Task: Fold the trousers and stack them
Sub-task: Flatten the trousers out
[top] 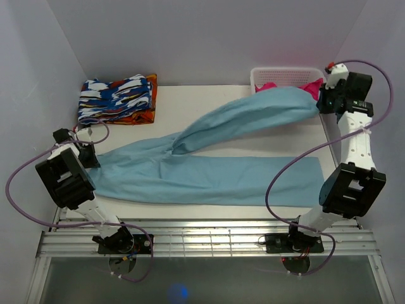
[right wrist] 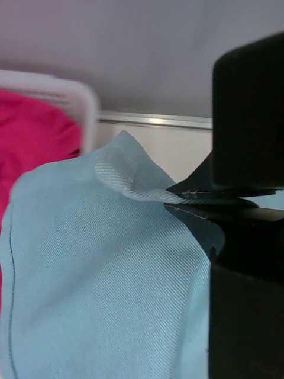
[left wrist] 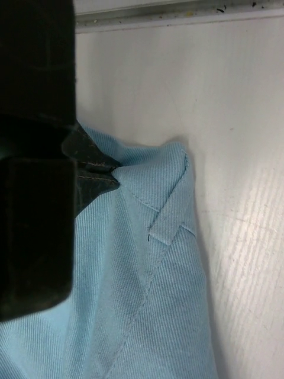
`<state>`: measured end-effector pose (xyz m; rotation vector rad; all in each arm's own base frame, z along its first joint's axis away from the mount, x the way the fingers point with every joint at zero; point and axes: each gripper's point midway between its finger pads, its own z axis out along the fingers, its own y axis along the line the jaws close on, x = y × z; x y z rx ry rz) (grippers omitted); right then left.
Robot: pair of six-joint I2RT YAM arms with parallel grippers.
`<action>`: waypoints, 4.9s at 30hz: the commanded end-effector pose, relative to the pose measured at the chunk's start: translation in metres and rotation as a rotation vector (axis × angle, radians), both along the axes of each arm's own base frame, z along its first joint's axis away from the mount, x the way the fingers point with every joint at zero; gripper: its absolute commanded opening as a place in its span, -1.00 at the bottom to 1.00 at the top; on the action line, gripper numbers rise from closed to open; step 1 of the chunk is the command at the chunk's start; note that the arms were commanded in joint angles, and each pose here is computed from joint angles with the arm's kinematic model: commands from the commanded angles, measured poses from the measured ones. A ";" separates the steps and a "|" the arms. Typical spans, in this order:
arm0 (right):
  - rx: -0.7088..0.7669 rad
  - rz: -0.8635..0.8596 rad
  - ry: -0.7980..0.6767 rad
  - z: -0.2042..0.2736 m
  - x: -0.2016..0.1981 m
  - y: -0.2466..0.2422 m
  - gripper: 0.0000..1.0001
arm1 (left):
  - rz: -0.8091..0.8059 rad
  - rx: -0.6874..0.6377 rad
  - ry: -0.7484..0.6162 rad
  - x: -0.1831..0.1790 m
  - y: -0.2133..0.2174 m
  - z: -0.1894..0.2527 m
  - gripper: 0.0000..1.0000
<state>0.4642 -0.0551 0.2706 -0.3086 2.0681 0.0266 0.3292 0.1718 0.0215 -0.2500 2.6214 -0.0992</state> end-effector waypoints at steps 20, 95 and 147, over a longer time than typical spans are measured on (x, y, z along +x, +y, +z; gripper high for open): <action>-0.075 0.061 0.377 -0.134 -0.121 -0.102 0.62 | -0.371 0.048 -0.247 -0.009 -0.005 0.103 0.37; -0.990 0.723 -0.067 -0.144 -0.218 -0.073 -0.85 | -1.007 0.006 -0.332 -0.027 -0.158 0.113 0.36; -0.856 0.693 0.139 -0.138 -0.176 -0.107 -0.85 | -1.182 0.091 -0.593 -0.006 -0.254 0.177 -1.00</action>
